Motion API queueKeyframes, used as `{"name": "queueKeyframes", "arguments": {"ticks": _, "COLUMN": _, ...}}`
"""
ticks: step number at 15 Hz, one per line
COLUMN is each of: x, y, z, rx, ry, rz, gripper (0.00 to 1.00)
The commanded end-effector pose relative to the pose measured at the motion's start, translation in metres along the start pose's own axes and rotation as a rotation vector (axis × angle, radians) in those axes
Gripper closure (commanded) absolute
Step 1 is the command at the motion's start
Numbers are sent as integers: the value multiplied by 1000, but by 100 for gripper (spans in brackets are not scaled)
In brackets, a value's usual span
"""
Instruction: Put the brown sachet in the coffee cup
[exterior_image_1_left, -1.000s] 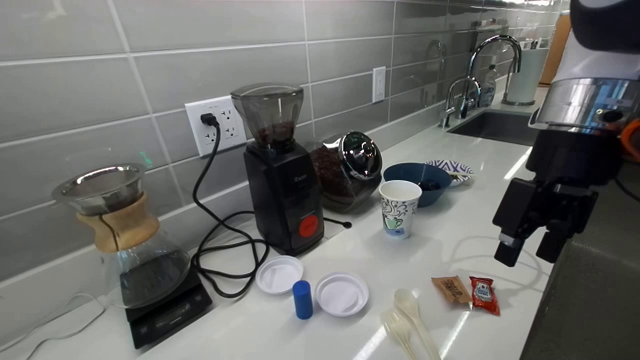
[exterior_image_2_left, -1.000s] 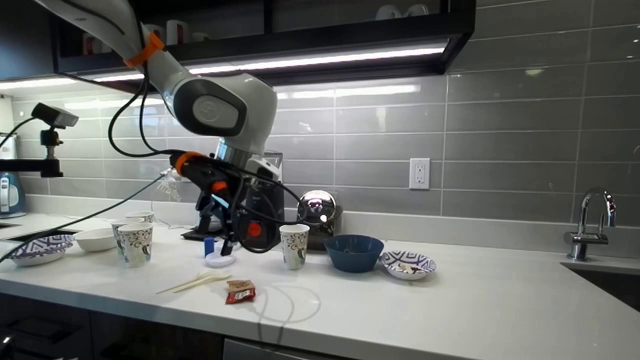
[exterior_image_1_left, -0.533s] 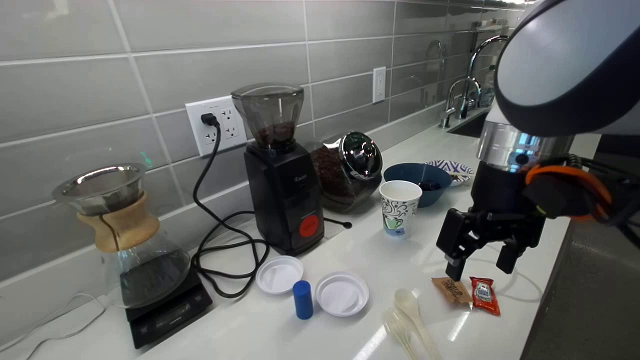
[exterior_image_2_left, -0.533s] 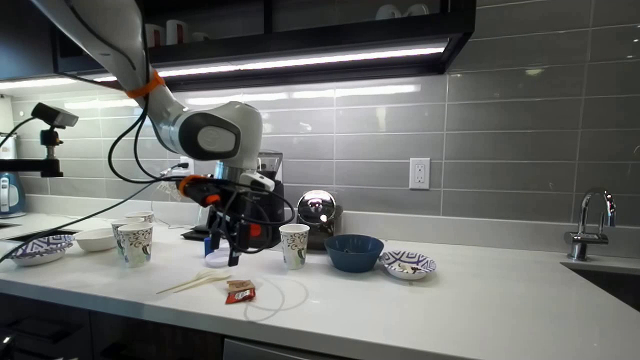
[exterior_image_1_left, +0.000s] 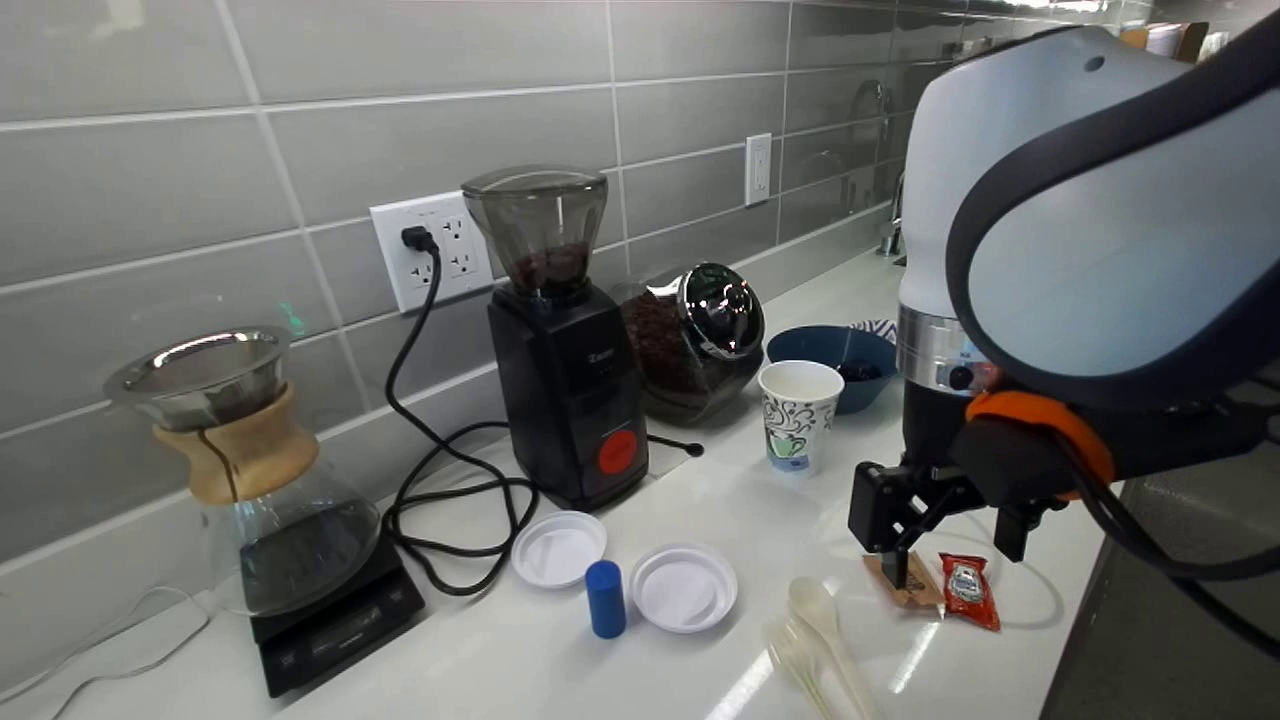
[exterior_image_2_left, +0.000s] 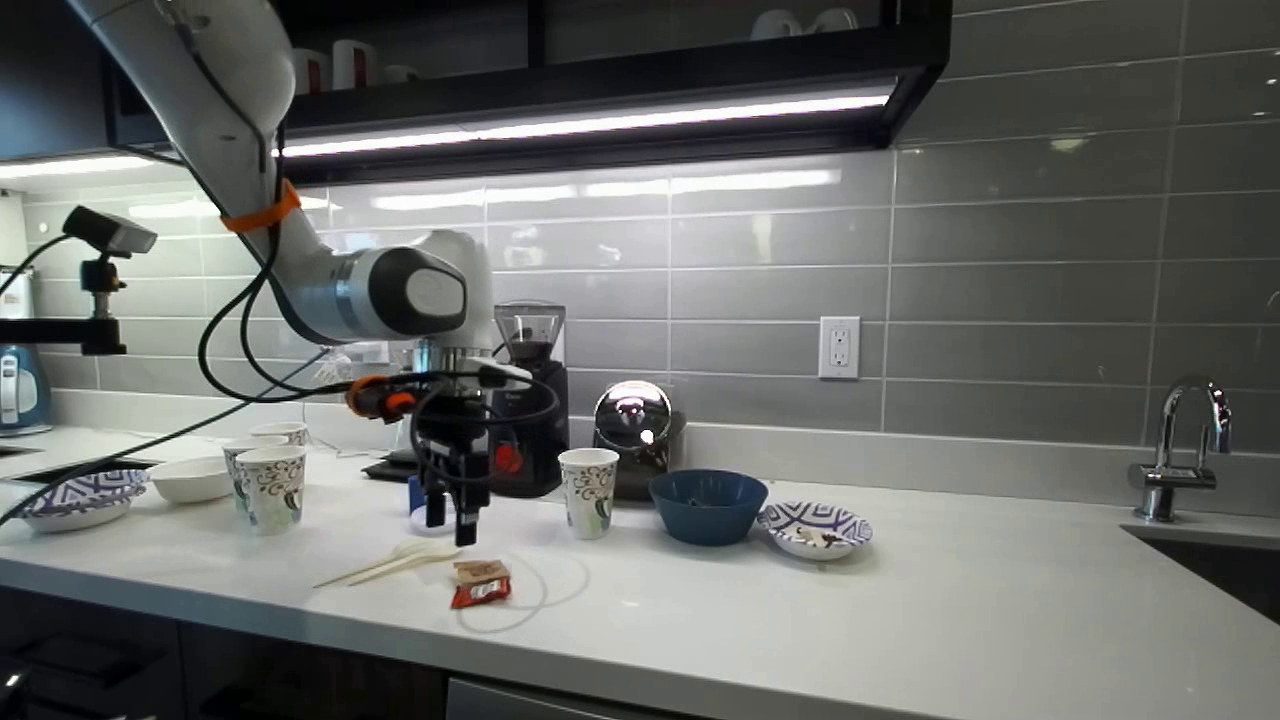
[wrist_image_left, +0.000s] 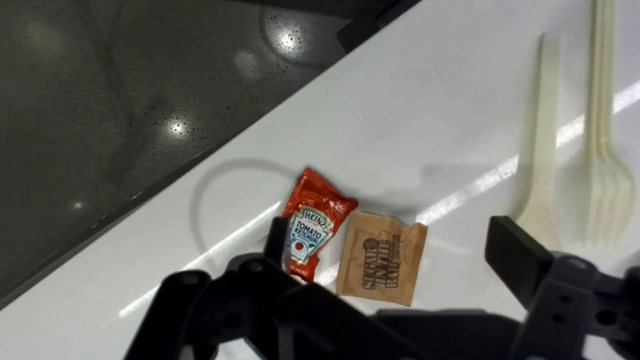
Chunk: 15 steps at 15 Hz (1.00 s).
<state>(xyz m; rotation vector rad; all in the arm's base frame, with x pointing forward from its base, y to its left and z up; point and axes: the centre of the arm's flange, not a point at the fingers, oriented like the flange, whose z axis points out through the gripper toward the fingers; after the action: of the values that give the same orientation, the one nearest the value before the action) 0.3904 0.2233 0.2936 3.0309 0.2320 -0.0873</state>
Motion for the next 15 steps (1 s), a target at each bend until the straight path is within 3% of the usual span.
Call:
{"name": "queueKeyframes", "arguments": {"ticks": 1, "x": 26, "y": -13, "z": 17, "rx": -27, "ry": 5, "rz": 13, "gripper": 0}}
{"name": "queueKeyframes", "arguments": {"ticks": 4, "x": 36, "y": -20, "z": 27, "rx": -45, "ry": -13, "rz": -10, "gripper": 0}}
{"name": "queueKeyframes", "arguments": {"ticks": 9, "x": 47, "y": -26, "z": 40, "rx": -60, "ry": -46, "rz": -21, "gripper": 40}}
{"name": "queueKeyframes", "arguments": {"ticks": 13, "x": 51, "y": -29, "z": 44, "rx": -55, "ry": -54, "rz": -25, "gripper": 52}}
{"name": "queueKeyframes", "arguments": {"ticks": 14, "x": 52, "y": -30, "z": 45, "rx": -53, "ry": -55, "rz": -27, "gripper": 58}}
{"name": "queueKeyframes", "arguments": {"ticks": 15, "x": 53, "y": -31, "z": 45, "rx": -55, "ry": -55, "rz": -27, "gripper": 56}}
